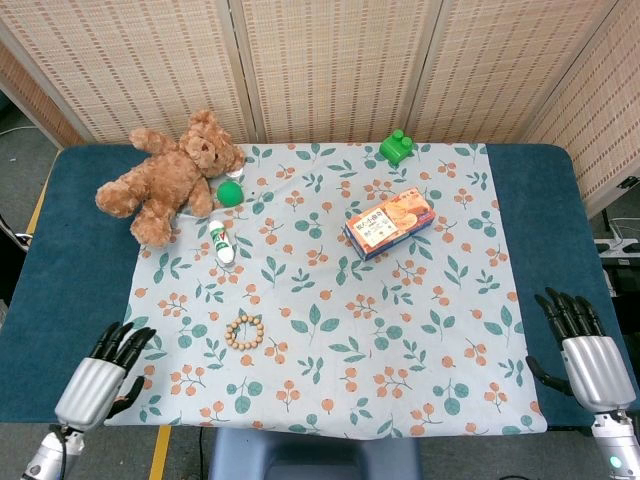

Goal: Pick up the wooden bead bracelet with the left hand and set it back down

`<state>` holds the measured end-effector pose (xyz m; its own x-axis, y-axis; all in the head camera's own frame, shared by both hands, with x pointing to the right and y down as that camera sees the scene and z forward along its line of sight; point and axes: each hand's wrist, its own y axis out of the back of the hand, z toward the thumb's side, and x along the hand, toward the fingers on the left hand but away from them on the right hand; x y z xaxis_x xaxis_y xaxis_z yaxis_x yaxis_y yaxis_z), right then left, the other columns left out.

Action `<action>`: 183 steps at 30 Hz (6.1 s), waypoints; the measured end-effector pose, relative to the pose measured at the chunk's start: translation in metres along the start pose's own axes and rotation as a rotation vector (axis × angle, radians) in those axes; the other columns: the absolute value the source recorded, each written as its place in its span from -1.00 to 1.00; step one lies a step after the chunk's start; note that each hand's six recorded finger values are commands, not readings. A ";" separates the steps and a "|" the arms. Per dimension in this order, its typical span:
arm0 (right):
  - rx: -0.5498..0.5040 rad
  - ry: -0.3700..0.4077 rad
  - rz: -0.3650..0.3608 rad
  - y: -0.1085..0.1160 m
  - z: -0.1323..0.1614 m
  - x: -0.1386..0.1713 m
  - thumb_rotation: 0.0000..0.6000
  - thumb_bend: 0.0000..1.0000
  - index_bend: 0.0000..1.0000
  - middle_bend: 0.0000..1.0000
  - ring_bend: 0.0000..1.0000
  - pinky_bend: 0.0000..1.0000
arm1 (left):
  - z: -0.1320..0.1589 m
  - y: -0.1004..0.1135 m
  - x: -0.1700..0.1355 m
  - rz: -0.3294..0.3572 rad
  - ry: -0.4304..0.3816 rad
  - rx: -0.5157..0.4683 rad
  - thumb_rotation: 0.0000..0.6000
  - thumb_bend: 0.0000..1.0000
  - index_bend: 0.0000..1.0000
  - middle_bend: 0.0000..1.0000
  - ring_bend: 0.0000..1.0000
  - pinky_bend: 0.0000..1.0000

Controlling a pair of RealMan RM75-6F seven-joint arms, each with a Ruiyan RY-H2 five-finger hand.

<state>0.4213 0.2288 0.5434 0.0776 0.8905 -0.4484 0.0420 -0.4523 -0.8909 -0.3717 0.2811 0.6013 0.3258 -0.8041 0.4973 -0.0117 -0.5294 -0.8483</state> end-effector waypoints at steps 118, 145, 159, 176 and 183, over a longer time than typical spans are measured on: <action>-0.036 -0.020 -0.025 0.013 -0.012 0.008 0.80 -0.52 -1.00 -1.00 -1.00 -1.00 | 0.088 -0.050 0.134 0.047 -0.153 0.451 1.00 0.47 0.51 0.71 -0.01 -0.77; -0.031 -0.010 -0.015 0.010 -0.008 0.009 0.80 -0.52 -1.00 -1.00 -1.00 -1.00 | -0.051 0.002 0.146 -0.360 0.680 -0.829 1.00 1.00 0.50 0.64 0.02 -0.74; -0.030 -0.009 -0.015 0.010 -0.007 0.008 0.80 -0.52 -1.00 -1.00 -1.00 -1.00 | -0.026 0.055 0.162 -0.558 0.542 -1.524 1.00 0.77 0.52 0.55 -0.06 -0.81; -0.028 -0.010 -0.011 0.008 -0.007 0.007 0.80 -0.52 -1.00 -1.00 -1.00 -1.00 | -0.028 0.040 0.156 -0.654 0.456 -1.581 1.00 0.06 0.13 0.40 -0.12 -0.83; -0.030 -0.012 -0.011 0.008 -0.007 0.007 0.80 -0.52 -1.00 -1.00 -1.00 -1.00 | -0.024 0.038 0.158 -0.649 0.398 -1.709 0.84 -0.11 -0.17 0.05 -0.39 -0.87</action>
<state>0.4293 0.2304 0.5335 0.0647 0.8959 -0.4396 0.0725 -0.4435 -0.8933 -0.3439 0.1275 0.6518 0.4584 -0.2670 0.8477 -0.8868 -0.2008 0.4163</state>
